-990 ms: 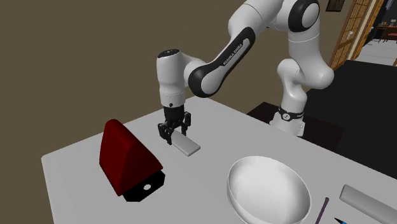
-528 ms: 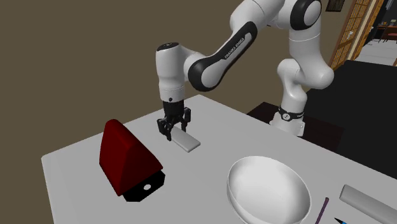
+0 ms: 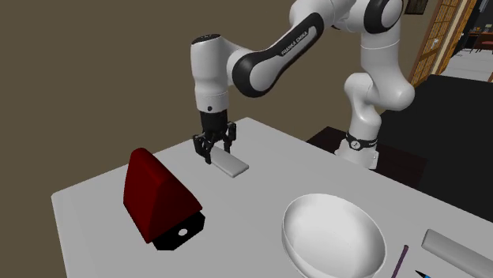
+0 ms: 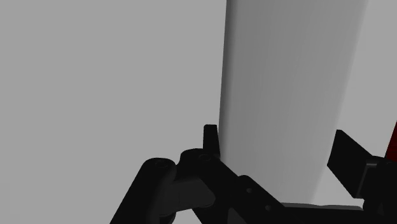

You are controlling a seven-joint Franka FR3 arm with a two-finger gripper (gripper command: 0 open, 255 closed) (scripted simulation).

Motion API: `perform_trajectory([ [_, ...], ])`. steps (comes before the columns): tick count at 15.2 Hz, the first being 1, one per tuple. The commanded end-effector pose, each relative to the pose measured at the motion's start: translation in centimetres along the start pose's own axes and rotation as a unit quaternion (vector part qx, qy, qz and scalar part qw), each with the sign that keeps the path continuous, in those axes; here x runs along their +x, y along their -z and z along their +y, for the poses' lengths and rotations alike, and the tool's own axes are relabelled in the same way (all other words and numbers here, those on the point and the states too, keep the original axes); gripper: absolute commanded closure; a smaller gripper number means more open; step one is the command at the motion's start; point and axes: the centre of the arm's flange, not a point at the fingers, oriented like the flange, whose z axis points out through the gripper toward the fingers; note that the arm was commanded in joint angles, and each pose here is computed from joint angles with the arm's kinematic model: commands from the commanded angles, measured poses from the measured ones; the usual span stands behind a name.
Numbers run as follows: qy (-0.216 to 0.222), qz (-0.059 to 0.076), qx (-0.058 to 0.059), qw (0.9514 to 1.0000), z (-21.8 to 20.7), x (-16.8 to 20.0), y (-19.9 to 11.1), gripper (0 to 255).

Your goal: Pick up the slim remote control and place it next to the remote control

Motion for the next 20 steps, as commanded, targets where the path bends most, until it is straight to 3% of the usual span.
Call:
perform_trajectory([
  [1, 0.0, 0.0, 0.0, 1.0, 0.1, -0.1, 1.1, 255],
  [4, 0.0, 0.0, 0.0, 1.0, 0.1, -0.1, 2.5, 255],
  [20, 0.0, 0.0, 0.0, 1.0, 11.0, -18.2, 2.3, 255],
])
